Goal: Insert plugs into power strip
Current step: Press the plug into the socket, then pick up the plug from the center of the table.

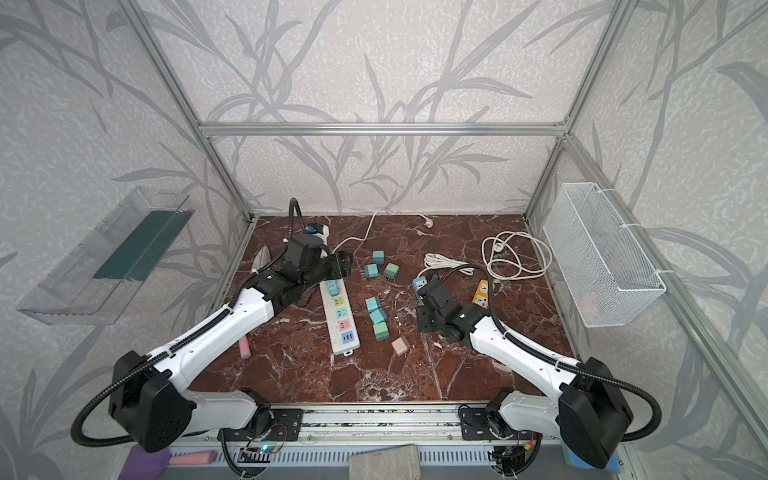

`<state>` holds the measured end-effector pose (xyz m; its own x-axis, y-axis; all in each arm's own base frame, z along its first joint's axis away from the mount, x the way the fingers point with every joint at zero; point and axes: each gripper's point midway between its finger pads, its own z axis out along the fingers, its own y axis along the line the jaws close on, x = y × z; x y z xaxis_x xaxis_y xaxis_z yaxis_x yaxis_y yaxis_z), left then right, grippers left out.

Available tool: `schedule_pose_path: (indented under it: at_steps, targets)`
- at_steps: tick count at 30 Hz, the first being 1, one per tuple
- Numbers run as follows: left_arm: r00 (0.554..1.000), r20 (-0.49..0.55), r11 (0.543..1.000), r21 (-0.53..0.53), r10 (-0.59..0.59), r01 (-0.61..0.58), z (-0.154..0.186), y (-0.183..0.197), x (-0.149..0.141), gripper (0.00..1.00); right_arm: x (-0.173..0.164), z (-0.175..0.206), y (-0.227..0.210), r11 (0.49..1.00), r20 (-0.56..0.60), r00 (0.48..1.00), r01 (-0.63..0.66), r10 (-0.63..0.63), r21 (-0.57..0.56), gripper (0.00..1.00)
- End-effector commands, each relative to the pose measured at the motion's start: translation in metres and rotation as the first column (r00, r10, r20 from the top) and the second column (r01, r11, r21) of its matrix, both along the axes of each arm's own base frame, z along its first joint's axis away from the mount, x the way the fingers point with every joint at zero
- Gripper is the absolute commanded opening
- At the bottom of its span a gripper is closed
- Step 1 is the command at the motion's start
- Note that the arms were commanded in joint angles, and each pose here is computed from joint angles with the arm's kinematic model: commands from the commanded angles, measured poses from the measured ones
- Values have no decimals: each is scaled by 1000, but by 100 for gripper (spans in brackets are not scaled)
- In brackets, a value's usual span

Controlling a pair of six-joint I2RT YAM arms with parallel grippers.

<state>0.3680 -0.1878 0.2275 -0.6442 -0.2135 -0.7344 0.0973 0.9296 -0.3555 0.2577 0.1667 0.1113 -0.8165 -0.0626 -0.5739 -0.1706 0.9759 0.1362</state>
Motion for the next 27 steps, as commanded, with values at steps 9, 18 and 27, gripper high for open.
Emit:
schedule_pose_path:
  at_steps: [9, 18, 27]
  targets:
    - [882, -346, 876, 247, -320, 415, -86, -88, -83, 64, 9, 10, -40, 991, 62, 989, 133, -135, 29, 61]
    - [757, -438, 697, 329, -485, 637, -123, -114, -137, 68, 10, 9, -48, 983, 56, 986, 148, -154, 106, 61]
    - [829, -538, 816, 404, -154, 414, -148, -103, -117, 68, 14, 20, -35, 988, 60, 994, 88, -96, 130, 62]
